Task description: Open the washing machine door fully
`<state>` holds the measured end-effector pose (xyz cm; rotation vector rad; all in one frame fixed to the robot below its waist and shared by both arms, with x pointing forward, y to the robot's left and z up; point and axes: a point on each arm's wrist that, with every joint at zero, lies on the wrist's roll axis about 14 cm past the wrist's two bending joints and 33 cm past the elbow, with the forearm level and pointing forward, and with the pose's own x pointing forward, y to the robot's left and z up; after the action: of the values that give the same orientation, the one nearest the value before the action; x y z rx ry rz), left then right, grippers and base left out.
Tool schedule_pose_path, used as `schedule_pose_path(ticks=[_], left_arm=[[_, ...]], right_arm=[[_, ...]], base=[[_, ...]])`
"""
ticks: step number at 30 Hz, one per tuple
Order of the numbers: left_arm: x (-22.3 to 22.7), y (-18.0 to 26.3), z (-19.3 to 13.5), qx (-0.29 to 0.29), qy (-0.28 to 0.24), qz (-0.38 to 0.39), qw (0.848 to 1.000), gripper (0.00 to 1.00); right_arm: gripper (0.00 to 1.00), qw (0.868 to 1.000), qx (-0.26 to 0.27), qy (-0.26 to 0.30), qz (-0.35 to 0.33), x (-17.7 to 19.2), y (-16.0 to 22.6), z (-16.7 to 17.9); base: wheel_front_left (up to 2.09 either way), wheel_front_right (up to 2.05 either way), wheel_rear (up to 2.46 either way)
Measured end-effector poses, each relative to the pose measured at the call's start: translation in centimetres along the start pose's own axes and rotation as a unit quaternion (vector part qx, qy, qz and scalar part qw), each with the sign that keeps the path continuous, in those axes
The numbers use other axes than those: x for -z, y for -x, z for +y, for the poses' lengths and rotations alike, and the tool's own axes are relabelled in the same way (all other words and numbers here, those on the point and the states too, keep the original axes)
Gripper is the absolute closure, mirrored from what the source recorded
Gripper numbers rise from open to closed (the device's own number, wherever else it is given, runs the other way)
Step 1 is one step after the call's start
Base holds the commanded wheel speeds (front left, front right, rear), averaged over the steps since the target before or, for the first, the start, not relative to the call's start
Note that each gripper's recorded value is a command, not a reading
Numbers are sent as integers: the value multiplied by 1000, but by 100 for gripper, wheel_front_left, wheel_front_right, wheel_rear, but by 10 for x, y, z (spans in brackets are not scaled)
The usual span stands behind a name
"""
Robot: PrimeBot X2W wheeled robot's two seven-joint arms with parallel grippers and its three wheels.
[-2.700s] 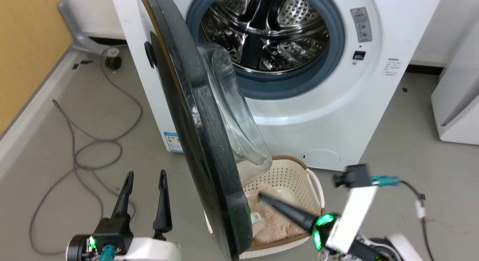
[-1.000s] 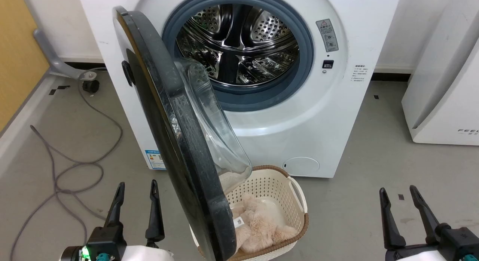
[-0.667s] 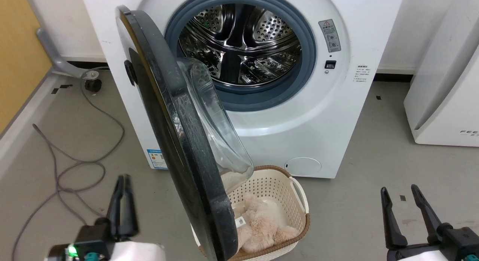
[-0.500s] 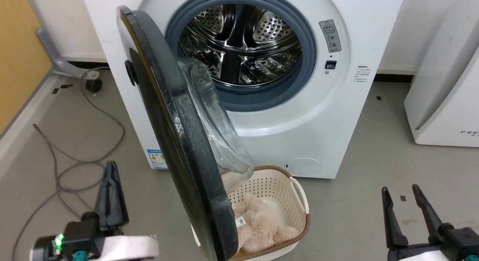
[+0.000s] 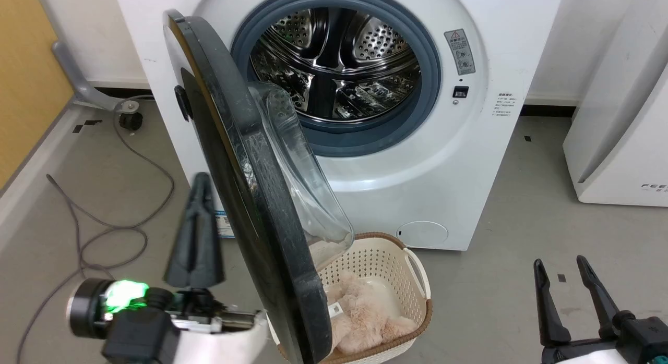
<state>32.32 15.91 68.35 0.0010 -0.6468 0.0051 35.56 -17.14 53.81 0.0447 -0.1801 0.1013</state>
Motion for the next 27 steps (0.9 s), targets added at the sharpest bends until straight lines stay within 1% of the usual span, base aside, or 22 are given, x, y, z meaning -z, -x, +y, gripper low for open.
schedule_pose_path(ticks=[7, 14, 23, 24, 25, 27], left_arm=[[-12, 1, -39, 57, 35, -16, 998, 100], [-16, 11, -82, 122, 77, -13, 989, 100], [-3, 32, -124, 190, 109, 22, 975, 100], [-1, 35, -128, 198, 112, 27, 973, 100], [6, 44, -138, 217, 119, 45, 968, 100], [13, 50, -144, 228, 122, 59, 964, 100]], right_arm=[[0, 1000, 1, 0, -1, 0, 1, 0], [0, 1000, 1, 1, 0, 0, 1, 0], [0, 1000, -7, 0, 1, 1, -2, 5], [0, 1000, -8, 0, 1, 1, -2, 5], [0, 1000, -11, -1, 1, 1, -3, 7], [0, 1000, -13, -1, 2, 2, -4, 8]], base=[[0, 0, 0], [0, 0, 0], [0, 0, 0], [0, 0, 0], [0, 0, 0], [0, 0, 0]])
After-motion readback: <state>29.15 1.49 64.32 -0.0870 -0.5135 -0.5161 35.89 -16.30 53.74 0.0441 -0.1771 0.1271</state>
